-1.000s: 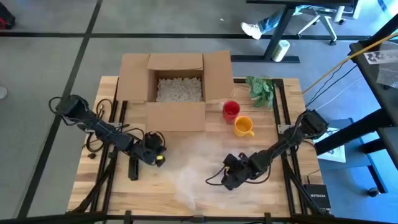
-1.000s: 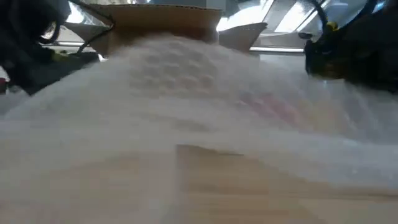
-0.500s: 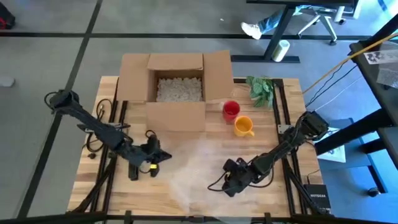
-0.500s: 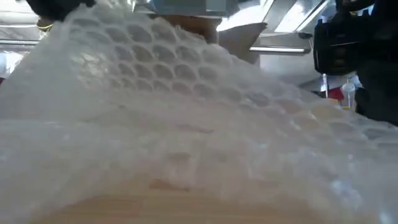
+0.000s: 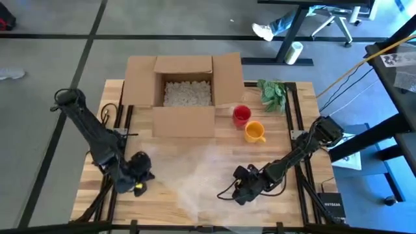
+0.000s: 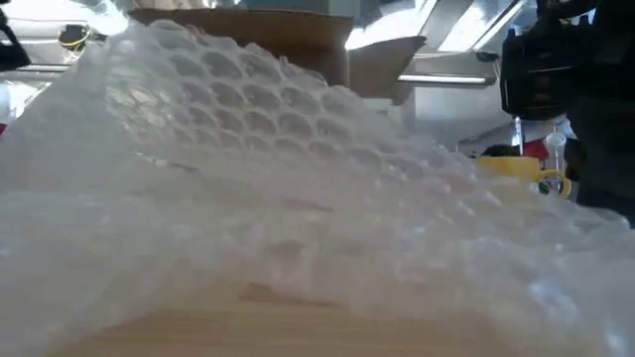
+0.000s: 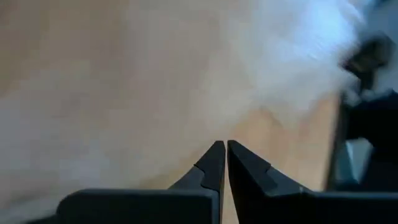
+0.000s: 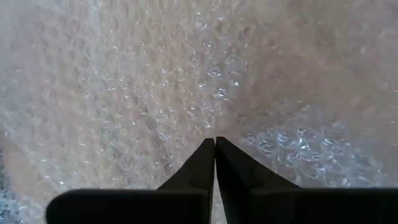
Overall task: Wrap mug
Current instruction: Wrap the yellow mug with bubble wrap
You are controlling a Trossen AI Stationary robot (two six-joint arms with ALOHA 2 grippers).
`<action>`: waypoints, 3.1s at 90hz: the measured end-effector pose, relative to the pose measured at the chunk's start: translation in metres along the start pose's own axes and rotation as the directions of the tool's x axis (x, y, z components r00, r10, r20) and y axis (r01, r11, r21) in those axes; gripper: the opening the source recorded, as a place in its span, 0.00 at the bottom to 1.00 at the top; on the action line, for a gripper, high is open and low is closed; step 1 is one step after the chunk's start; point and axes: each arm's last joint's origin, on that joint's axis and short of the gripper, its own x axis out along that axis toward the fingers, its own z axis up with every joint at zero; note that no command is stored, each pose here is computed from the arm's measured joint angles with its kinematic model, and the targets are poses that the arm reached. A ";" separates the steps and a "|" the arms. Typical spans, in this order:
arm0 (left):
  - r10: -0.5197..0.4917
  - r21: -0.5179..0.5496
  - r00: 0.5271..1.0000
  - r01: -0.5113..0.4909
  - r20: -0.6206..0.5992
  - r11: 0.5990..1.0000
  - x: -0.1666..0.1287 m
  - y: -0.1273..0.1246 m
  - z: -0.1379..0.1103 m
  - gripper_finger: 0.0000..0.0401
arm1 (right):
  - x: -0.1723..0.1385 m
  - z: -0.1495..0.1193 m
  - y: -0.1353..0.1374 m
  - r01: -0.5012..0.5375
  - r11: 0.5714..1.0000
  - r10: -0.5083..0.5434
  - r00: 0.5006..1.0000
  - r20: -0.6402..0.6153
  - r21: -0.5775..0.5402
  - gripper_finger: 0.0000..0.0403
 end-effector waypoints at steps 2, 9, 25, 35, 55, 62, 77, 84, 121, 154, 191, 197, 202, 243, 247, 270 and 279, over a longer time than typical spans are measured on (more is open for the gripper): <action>-0.004 0.012 1.000 0.005 -0.011 1.000 0.003 -0.002 -0.003 0.00 | 0.000 0.000 0.000 0.000 1.000 0.000 1.000 0.001 0.000 0.00; -0.008 0.043 0.999 0.009 -0.046 0.999 0.014 -0.010 -0.012 0.00 | 0.000 0.000 0.000 -0.002 1.000 0.002 1.000 0.007 0.001 0.00; -0.016 0.004 0.989 0.017 -0.146 1.000 0.043 -0.021 -0.028 0.00 | 0.000 0.001 0.001 -0.005 1.000 0.005 1.000 0.009 0.002 0.00; 0.023 -0.001 0.984 -0.023 -0.178 1.000 0.059 -0.022 -0.036 0.00 | 0.000 0.001 0.001 -0.006 1.000 0.006 1.000 0.010 0.003 0.00; 0.228 0.045 0.971 -0.225 -0.078 0.973 0.092 -0.005 -0.033 0.00 | 0.000 0.001 0.002 -0.019 1.000 0.019 1.000 0.014 0.006 0.00; 0.291 0.051 0.957 -0.290 -0.017 0.956 0.096 0.002 -0.024 0.00 | 0.000 0.001 0.003 -0.032 0.999 0.032 0.999 0.020 0.010 0.00; 0.451 -0.048 0.861 -0.453 0.234 0.890 0.075 0.004 -0.002 0.00 | -0.001 0.003 0.007 -0.059 0.998 0.058 0.997 0.058 0.019 0.00; 0.450 -0.050 0.808 -0.468 0.380 0.882 0.055 -0.008 0.008 0.00 | -0.001 0.004 0.007 -0.062 0.998 0.061 0.996 0.060 0.020 0.00; 0.270 0.085 0.794 -0.373 0.544 0.924 0.017 -0.044 0.022 0.00 | -0.002 0.011 0.016 -0.124 0.992 0.117 0.972 0.204 0.019 0.00; 0.210 0.174 0.799 -0.363 0.564 0.915 0.026 -0.056 0.065 0.00 | -0.003 0.012 0.019 -0.149 0.989 0.146 0.964 0.222 -0.004 0.00; 0.172 0.197 0.791 -0.346 0.588 0.918 -0.018 -0.086 0.090 0.00 | -0.001 0.004 0.004 -0.029 0.997 0.022 0.996 0.091 0.072 0.00; 0.179 0.181 0.841 -0.309 0.511 0.934 -0.018 -0.081 0.087 0.00 | -0.001 0.004 0.004 -0.029 0.997 0.023 0.996 0.090 0.072 0.00; 0.202 0.156 0.878 -0.294 0.435 0.943 -0.016 -0.074 0.084 0.00 | -0.001 0.004 0.004 -0.030 0.997 0.024 0.996 0.090 0.072 0.00; 0.395 0.189 0.881 -0.448 0.259 0.874 0.036 -0.069 0.051 0.00 | -0.004 -0.001 0.013 -0.088 0.996 0.088 0.996 -0.031 0.004 0.00; 0.405 0.193 0.876 -0.458 0.260 0.868 0.040 -0.069 0.049 0.00 | -0.009 -0.001 0.019 -0.099 0.995 0.098 0.995 -0.015 -0.028 0.00; 0.430 0.191 0.839 -0.507 0.332 0.841 0.046 -0.069 0.049 0.00 | -0.051 0.015 0.043 0.054 0.991 -0.036 0.989 0.140 -0.126 0.00; 0.432 0.166 0.830 -0.510 0.353 0.844 0.047 -0.068 0.049 0.00 | -0.061 0.022 0.047 0.109 0.985 -0.087 0.983 0.160 -0.135 0.00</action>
